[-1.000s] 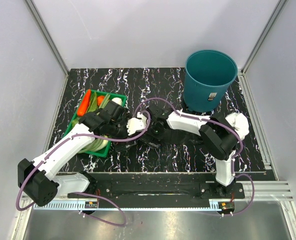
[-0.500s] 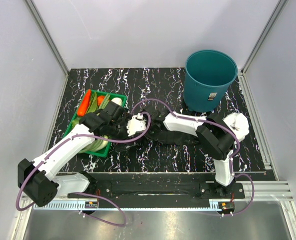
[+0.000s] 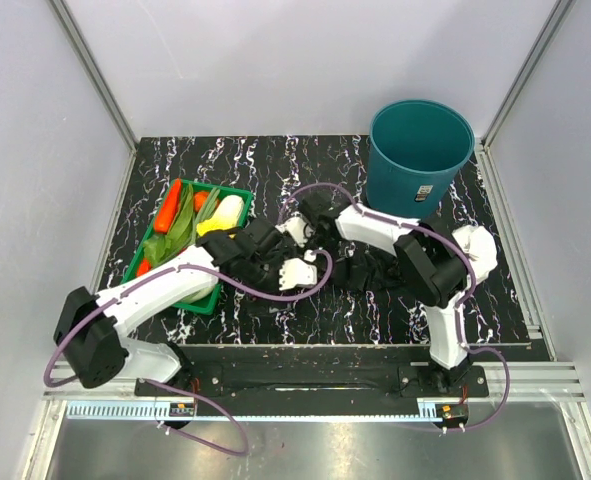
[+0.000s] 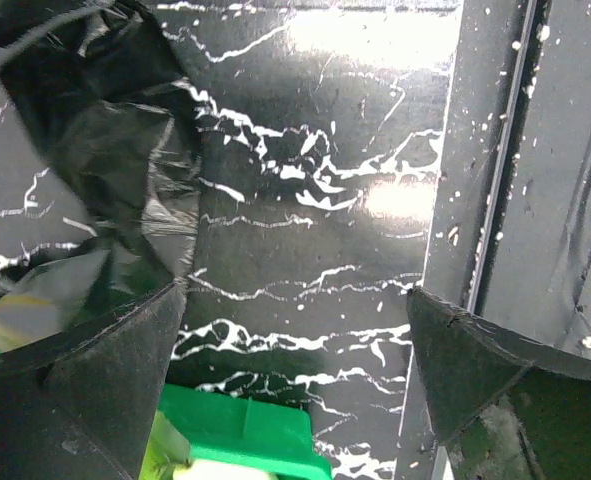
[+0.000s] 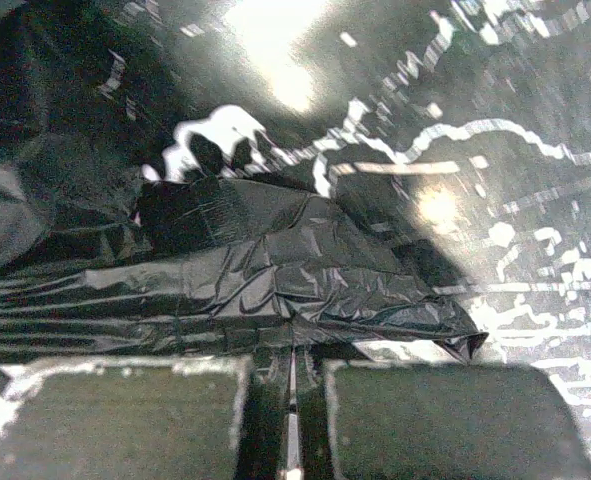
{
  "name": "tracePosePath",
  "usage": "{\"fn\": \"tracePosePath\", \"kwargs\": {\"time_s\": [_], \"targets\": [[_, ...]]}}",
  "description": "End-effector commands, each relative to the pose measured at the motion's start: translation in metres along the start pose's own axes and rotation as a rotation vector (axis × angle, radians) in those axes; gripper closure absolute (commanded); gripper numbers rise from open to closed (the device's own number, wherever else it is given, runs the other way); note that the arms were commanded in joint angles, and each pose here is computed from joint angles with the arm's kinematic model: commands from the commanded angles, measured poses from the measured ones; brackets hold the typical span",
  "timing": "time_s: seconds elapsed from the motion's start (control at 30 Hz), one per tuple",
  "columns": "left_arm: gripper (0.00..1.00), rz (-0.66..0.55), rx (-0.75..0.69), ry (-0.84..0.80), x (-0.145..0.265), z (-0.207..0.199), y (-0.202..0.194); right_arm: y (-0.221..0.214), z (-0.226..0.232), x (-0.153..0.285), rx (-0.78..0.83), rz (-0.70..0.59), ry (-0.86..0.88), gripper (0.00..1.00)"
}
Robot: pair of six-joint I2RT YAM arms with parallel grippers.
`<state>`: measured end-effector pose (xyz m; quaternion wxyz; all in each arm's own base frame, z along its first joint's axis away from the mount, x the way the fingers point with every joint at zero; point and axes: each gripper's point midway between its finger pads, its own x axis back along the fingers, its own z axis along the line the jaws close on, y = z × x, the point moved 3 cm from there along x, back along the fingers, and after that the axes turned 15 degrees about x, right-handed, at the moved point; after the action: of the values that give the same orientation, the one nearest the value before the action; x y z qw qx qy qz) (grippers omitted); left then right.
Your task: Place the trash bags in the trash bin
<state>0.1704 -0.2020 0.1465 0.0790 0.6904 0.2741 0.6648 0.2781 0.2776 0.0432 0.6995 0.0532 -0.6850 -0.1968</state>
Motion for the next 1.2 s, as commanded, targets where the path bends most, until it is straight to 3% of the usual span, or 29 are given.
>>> {"fn": "tracePosePath", "kwargs": {"time_s": [0.0,0.37,0.57,1.07,1.17], "targets": [[0.01,-0.067,-0.082,0.046,-0.009,0.009,0.032,-0.011,0.002,0.02,-0.148,0.007,0.112,1.0],[0.01,-0.166,-0.135,0.189,-0.056,0.042,0.066,-0.009,-0.006,0.04,-0.309,-0.082,0.341,1.0],[0.01,-0.155,-0.171,0.198,-0.079,0.048,0.062,-0.02,-0.016,0.05,-0.403,-0.096,0.401,1.0],[0.01,-0.239,-0.242,0.454,-0.098,0.088,0.066,-0.024,-0.002,0.058,-0.436,-0.094,0.51,1.0],[0.09,-0.238,-0.253,0.454,-0.1,0.089,0.065,-0.025,-0.001,0.059,-0.445,-0.097,0.526,1.0]]}}
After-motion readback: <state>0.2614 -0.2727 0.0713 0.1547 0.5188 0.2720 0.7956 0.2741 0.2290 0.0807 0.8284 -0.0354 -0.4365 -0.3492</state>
